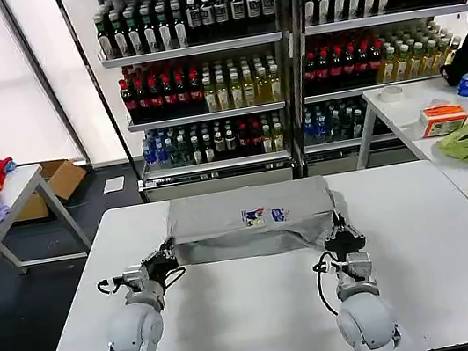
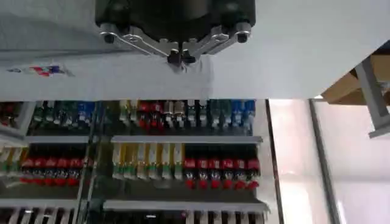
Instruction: Fold and organize the clothes.
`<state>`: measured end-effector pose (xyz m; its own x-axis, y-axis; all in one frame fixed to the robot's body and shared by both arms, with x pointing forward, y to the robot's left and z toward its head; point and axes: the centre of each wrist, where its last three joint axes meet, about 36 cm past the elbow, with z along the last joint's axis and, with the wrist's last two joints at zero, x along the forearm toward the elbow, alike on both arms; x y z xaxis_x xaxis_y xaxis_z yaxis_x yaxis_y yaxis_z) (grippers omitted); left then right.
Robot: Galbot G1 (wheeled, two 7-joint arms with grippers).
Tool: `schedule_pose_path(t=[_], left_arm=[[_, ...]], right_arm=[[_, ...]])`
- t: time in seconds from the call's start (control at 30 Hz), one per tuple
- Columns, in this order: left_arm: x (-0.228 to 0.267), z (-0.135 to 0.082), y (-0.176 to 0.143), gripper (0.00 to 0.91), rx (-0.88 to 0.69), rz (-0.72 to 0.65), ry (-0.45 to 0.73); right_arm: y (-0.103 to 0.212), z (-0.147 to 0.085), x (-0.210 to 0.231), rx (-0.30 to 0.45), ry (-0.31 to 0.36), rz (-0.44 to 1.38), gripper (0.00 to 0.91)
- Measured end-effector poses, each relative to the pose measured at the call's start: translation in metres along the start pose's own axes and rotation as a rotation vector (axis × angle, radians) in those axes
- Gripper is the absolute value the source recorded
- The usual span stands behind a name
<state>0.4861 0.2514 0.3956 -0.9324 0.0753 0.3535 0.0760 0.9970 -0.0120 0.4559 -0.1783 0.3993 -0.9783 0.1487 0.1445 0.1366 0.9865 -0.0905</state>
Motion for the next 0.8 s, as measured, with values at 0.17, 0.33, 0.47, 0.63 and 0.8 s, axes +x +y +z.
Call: schedule_pose_path(t=[0.17, 0.33, 0.47, 0.63, 0.8], left_arm=[[-0.015, -0.005, 0.006, 0.02, -0.009, 0.004, 0.021], [-0.028, -0.008, 0.012, 0.181, -0.018, 0.008, 0.048], [-0.037, -0.011, 0.016, 0.907, -0.025, 0.008, 0.06], [-0.047, -0.011, 0.02, 0.907, -0.032, -0.003, 0.07], [-0.051, -0.016, 0.02, 0.907, -0.038, -0.002, 0.072]], right_arm=[[0.004, -0.006, -0.019, 0.012, 0.017, 0.004, 0.0], [0.007, -0.01, -0.034, 0.026, 0.043, 0.013, 0.0], [0.009, -0.011, -0.042, 0.036, 0.069, 0.014, 0.907], [0.014, -0.008, -0.048, 0.051, 0.112, 0.012, 0.907], [0.018, -0.006, -0.054, 0.074, 0.138, 0.019, 0.907]])
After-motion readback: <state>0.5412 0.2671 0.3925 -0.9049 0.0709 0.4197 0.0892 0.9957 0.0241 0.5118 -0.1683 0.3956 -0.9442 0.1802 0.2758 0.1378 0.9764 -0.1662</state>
